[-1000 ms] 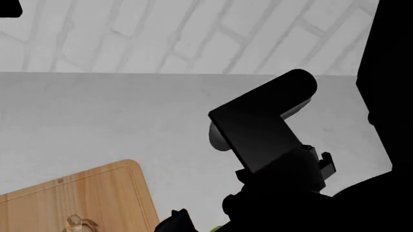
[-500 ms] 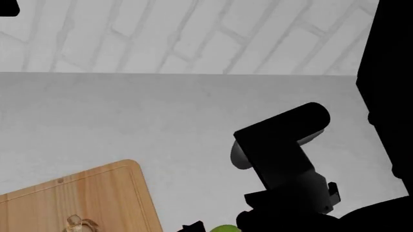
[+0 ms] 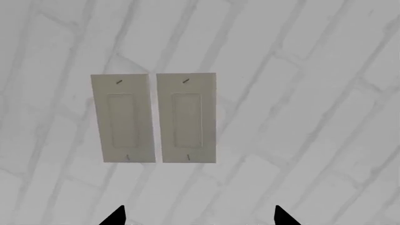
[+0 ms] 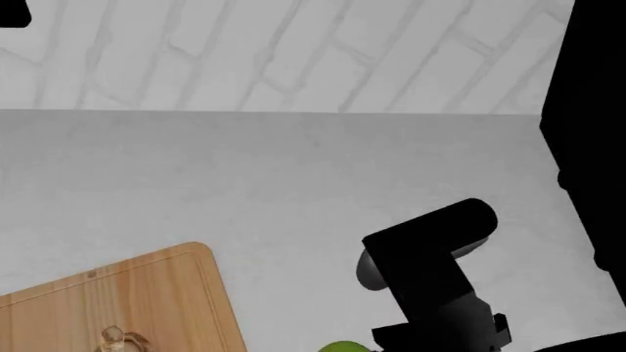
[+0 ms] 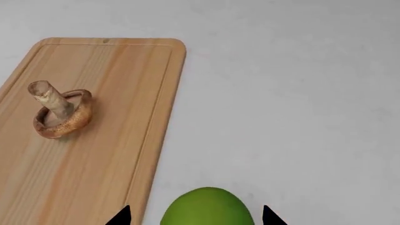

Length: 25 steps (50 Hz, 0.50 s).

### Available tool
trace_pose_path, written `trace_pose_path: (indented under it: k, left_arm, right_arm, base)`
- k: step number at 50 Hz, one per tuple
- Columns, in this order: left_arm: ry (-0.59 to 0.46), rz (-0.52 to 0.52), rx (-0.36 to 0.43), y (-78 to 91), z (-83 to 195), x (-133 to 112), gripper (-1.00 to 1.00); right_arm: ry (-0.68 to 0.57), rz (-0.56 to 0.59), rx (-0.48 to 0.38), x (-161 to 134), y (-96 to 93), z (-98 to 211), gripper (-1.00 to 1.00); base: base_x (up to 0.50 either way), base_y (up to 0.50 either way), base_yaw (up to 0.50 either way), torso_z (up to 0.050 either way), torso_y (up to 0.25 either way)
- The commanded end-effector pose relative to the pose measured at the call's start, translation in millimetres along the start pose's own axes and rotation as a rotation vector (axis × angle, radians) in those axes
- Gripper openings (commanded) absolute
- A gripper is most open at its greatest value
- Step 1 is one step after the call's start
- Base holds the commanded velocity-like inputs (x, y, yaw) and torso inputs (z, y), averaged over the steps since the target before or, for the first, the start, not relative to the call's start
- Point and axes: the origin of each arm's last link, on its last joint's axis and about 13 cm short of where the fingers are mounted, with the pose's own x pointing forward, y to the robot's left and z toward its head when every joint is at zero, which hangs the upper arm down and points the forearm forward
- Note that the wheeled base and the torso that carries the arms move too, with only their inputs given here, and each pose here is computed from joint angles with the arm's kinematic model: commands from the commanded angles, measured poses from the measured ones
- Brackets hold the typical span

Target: Clear the non-vegetable object off the cutting board and place the vegetables onto it.

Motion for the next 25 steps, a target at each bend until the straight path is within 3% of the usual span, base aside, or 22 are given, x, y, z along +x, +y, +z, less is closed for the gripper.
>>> trace_pose_path:
  k: [1, 23, 24, 25]
  left_arm:
    - [-0.020, -0.060, -0.042, -3.2, 1.0, -0.6, 1.00]
    - [-0.020, -0.060, -0.046, -2.9, -0.1, -0.8, 1.00]
    - [-0.020, -0.060, -0.047, -2.9, 0.3, -0.8, 1.00]
    - [-0.021, -0.060, -0.046, -3.0, 0.4, -0.7, 1.00]
  right_arm:
    - [-0.018, 0.031, -0.018, 9.8, 2.1, -7.4, 1.00]
    - [0.029, 0.027, 0.004, 24.2, -1.3, -24.2, 1.00]
    - [0.026, 0.025, 0.001, 23.4, -1.2, -23.6, -1.00]
    - [0.025, 0.026, -0.003, 22.4, -0.6, -23.0, -1.00]
  base:
    - [0.00, 0.00, 0.00, 0.000, 0.000]
    - [0.00, 0.00, 0.00, 0.000, 0.000]
    - [0.00, 0.00, 0.00, 0.000, 0.000]
    - [0.00, 0.00, 0.00, 0.000, 0.000]
